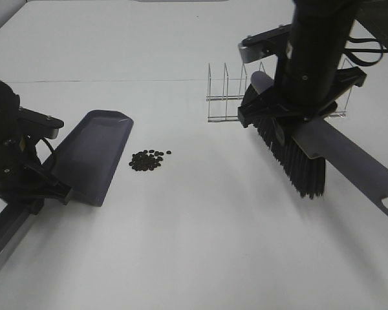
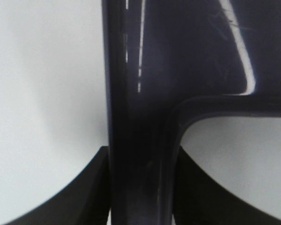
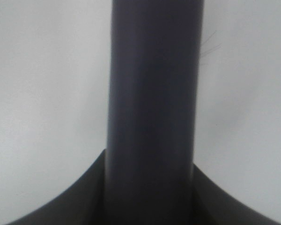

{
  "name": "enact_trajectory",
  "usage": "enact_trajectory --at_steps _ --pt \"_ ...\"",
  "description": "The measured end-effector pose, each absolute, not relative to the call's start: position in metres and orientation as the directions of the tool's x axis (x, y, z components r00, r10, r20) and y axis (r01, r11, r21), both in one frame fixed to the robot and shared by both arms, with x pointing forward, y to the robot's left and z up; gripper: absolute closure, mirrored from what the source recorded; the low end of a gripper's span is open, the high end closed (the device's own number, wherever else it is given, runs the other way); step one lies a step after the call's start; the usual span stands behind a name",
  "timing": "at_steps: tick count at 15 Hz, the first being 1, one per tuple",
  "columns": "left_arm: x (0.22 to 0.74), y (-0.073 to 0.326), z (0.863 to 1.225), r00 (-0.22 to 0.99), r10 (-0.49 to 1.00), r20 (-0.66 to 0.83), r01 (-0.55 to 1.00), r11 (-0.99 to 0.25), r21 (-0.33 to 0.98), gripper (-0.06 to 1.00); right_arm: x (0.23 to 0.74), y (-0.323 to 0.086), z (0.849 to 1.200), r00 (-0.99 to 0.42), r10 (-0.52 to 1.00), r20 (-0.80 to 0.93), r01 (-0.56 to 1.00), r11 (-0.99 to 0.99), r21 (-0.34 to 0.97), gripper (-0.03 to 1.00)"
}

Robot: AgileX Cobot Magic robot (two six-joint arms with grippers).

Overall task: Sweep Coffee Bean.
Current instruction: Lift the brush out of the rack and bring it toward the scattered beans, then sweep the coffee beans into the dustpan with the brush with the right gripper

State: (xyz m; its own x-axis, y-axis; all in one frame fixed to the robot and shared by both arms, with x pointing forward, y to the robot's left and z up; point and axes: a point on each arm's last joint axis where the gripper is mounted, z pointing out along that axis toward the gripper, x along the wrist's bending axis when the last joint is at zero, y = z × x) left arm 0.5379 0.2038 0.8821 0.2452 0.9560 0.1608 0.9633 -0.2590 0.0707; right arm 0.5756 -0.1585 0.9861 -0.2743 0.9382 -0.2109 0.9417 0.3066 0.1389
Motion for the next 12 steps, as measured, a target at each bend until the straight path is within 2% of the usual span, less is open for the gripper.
enact_trajectory --at_steps 2,6,12 --pt "0.544 0.202 0.879 0.253 0.953 0.167 0.964 -0.262 0.037 0.61 0.595 -0.134 0.977 -0.312 0.909 -0.278 0.938 0.341 0.061 0.63" --pt "0.546 0.2 0.878 0.261 0.952 0.162 0.963 -0.268 0.021 0.61 0.635 -0.072 0.946 -0.42 0.861 -0.287 0.885 0.458 0.079 0.63" --pt "0.544 0.199 0.878 0.263 0.954 0.143 0.964 -0.266 0.004 0.61 0.646 -0.043 0.903 -0.522 0.806 -0.28 0.835 0.55 0.027 0.63"
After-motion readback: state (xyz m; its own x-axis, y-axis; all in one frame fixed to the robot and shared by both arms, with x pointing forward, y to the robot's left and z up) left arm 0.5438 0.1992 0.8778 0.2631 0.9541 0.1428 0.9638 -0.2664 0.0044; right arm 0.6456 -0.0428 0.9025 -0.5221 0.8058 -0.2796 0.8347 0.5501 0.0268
